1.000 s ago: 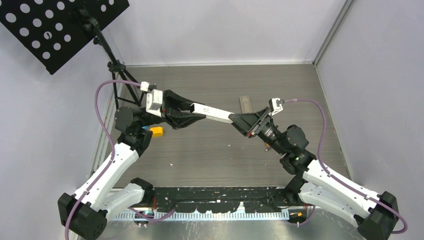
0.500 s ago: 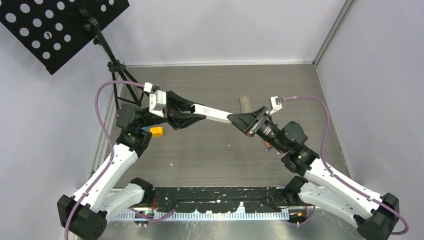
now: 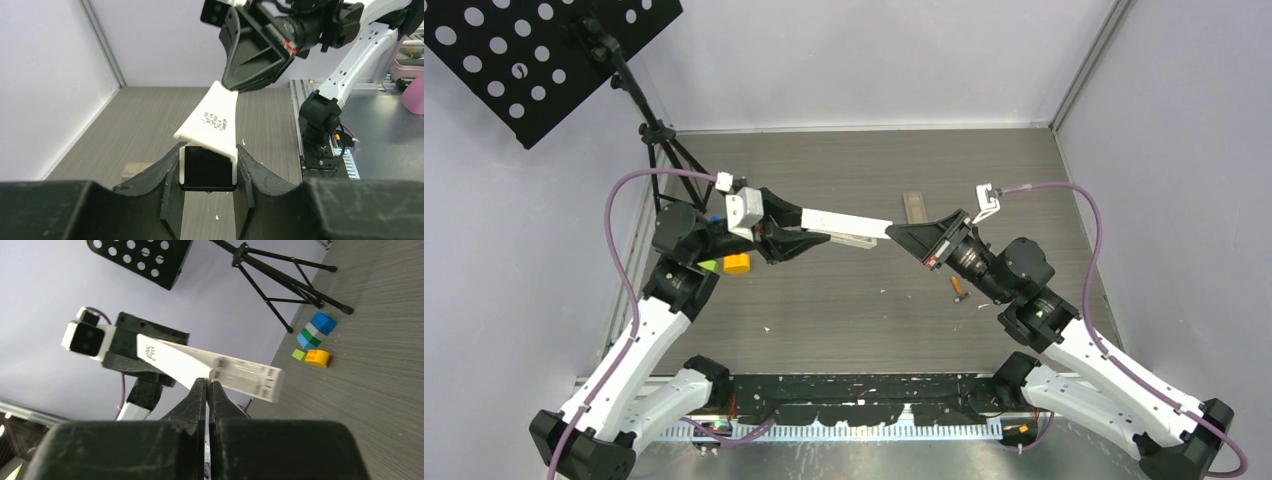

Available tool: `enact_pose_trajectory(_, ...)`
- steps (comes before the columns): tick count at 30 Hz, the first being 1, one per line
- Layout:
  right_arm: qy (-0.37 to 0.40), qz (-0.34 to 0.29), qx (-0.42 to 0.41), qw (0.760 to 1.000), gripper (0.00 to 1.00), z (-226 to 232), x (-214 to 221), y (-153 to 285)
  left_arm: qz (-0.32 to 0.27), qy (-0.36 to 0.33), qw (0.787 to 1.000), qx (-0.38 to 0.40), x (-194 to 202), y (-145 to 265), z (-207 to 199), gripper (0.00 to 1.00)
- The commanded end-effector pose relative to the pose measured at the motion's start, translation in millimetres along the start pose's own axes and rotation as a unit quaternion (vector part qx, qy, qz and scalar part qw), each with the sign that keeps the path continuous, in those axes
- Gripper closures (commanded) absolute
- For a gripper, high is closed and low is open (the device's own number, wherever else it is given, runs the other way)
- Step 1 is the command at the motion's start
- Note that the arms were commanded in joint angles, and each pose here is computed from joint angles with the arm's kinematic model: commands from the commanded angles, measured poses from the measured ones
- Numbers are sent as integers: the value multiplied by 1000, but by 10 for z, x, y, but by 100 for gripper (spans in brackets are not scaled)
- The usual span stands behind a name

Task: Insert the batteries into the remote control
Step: Remove the battery cover from the remote control, then place the battery cover at the center of the board.

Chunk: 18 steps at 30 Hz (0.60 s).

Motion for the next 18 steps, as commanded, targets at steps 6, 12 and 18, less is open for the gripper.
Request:
enact_pose_trajectory(6,24,-26,14,999,100,80,-90,19,29,-3,999,-38,90,50,22,100)
enact_pose_trajectory(12,19,-87,127,988,100,-176,-137,89,94,122,977,-145,446,251,-108,100)
enact_pose_trajectory(18,15,-98,250,963,100,-634,-23,12,94,181,966,-159,654,456,-432,100)
Point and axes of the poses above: each gripper's point midway between its finger pads, its own y axis back along the fingers, its own z axis along the line the jaws close on, x = y × z, the point moved 10 cm from there along y, back along the fingers
